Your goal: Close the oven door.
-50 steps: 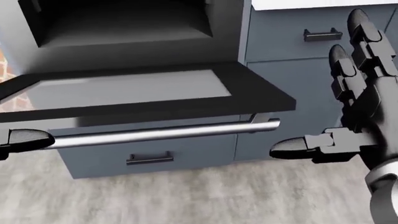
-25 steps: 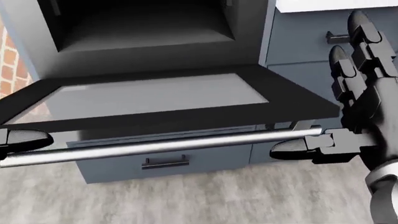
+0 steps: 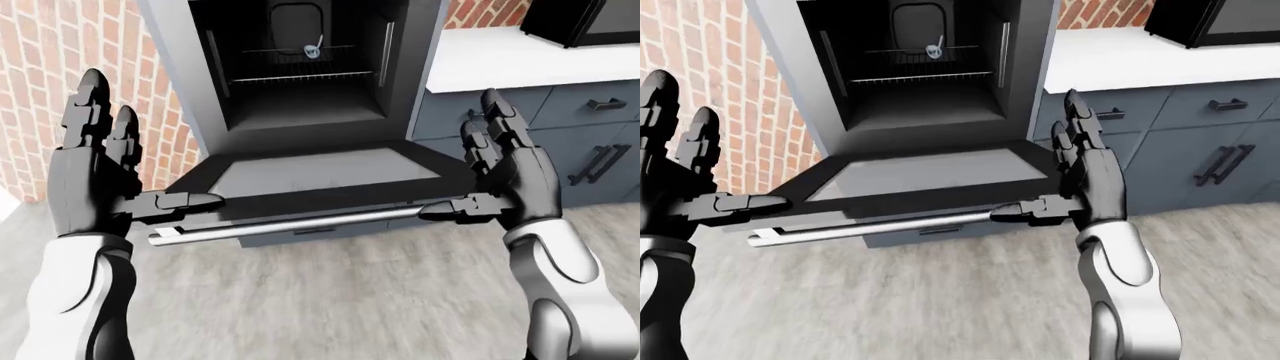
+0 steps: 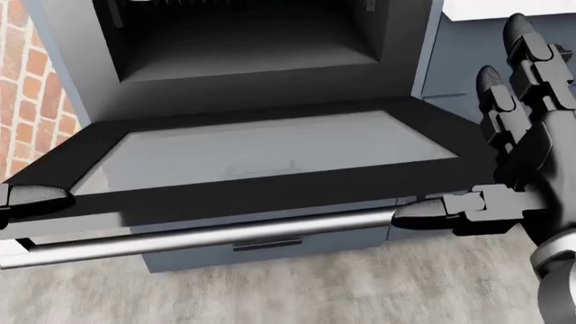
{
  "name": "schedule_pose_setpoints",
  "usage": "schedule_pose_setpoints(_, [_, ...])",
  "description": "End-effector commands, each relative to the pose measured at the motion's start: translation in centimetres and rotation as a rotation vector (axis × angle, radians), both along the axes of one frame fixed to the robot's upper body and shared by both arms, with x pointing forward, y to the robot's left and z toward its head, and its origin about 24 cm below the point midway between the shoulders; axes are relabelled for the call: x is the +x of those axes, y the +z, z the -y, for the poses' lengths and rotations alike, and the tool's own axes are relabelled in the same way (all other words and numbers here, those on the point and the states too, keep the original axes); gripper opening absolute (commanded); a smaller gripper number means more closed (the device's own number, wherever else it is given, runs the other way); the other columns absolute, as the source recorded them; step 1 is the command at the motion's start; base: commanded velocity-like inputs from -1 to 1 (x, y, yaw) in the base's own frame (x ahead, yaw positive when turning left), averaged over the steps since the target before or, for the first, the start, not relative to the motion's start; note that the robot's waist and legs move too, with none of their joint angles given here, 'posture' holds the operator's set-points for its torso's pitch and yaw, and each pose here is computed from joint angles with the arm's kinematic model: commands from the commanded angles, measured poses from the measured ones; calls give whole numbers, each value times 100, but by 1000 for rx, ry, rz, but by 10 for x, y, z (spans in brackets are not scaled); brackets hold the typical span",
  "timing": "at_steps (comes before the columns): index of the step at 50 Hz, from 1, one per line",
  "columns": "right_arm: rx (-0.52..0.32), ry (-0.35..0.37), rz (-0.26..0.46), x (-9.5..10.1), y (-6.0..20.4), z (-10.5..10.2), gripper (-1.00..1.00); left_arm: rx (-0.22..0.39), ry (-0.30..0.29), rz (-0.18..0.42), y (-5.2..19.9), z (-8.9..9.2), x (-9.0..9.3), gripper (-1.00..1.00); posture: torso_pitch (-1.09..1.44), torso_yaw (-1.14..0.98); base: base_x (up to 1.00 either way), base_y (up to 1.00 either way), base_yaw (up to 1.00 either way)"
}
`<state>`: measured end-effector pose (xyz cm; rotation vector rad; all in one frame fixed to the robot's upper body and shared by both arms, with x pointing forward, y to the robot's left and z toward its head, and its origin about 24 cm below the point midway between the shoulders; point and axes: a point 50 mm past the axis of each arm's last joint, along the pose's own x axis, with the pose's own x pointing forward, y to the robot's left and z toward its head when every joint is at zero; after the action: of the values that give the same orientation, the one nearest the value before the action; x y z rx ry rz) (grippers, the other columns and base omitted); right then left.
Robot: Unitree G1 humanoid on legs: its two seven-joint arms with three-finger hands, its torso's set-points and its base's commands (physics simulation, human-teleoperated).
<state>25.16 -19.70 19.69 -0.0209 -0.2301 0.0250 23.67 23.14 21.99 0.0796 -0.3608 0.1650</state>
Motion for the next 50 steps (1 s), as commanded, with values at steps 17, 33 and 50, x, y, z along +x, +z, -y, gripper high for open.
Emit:
schedule_pose_setpoints(17, [-17,2,75,-4,13,-1,100,23,-13,73,12,4,-4,100,0,0,7,31,0])
schedule_pose_setpoints(33, [-19,1,76,-4,14,-1,100,23,-9,74,12,2,-4,100,0,0,7,31,0])
schedule_pose_setpoints(50, [-20,4,77,-5,16,-1,100,24,-9,76,14,3,-5,100,0,0,7,32,0])
